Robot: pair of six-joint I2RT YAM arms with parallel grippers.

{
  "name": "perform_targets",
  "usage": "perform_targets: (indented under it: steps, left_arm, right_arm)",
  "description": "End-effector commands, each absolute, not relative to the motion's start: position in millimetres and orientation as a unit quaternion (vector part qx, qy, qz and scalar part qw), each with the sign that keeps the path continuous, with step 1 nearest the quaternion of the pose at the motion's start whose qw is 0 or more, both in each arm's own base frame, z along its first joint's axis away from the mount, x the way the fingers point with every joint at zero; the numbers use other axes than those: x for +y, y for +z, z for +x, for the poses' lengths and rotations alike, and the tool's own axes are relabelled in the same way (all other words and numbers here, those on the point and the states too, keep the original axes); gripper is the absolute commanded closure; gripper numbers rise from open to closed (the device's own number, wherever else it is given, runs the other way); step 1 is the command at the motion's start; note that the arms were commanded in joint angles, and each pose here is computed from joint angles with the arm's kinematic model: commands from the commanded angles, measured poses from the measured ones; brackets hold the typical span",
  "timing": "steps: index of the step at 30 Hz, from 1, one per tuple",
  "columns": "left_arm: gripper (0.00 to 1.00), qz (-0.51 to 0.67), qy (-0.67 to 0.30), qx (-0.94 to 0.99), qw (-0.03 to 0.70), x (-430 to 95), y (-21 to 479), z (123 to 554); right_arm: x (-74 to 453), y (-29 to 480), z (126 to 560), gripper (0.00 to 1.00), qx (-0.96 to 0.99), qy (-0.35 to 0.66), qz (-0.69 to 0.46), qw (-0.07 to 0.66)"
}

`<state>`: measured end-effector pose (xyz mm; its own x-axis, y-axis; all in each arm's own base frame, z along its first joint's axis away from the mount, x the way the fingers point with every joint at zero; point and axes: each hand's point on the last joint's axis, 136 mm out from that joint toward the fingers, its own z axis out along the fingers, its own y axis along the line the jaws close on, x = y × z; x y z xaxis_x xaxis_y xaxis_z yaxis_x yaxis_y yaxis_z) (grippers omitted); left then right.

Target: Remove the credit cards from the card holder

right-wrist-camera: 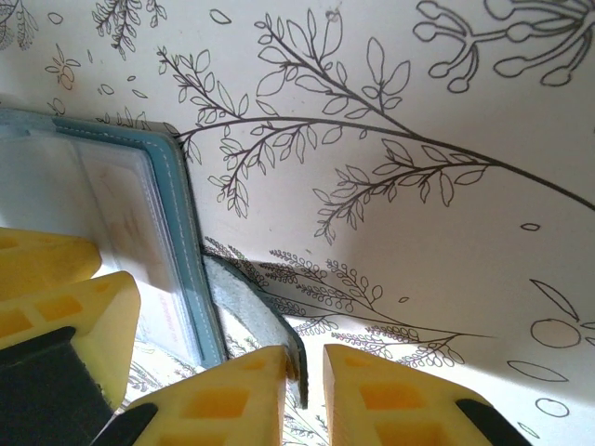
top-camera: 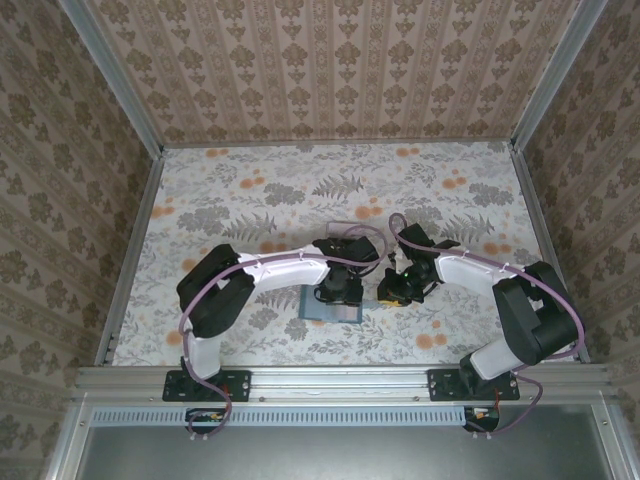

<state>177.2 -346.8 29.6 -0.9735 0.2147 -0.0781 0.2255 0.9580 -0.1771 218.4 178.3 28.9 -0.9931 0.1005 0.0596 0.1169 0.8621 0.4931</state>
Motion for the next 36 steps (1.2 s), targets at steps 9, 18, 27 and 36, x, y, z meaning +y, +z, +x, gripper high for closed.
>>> perform_targets:
  steps: [9,18,27,36]
  left_arm:
    - [0.63,0.159,0.032,0.985,0.053,-322.6,42.6,180.5]
    - [0.62,0.167,0.027,0.985,0.045,-328.5,41.1,178.4]
    - [0.62,0.162,-0.089,0.982,0.038,-370.7,45.8,172.0]
    - [0.63,0.142,-0.094,0.985,0.019,-364.1,28.3,169.4]
  right_arm:
    - [175.5,29.5,219.5,0.81,-0.968,-0.246,-0.052,0.016]
    - [176.0,30.2,219.9,0.81,-0.967,-0.249,-0.051,0.016]
    - [175.5,28.9,219.0,0.82,-0.967,-0.249,-0.053,0.016]
    - [176.2,28.9,217.9,0.87,-0.966,-0.251,-0.052,0.017]
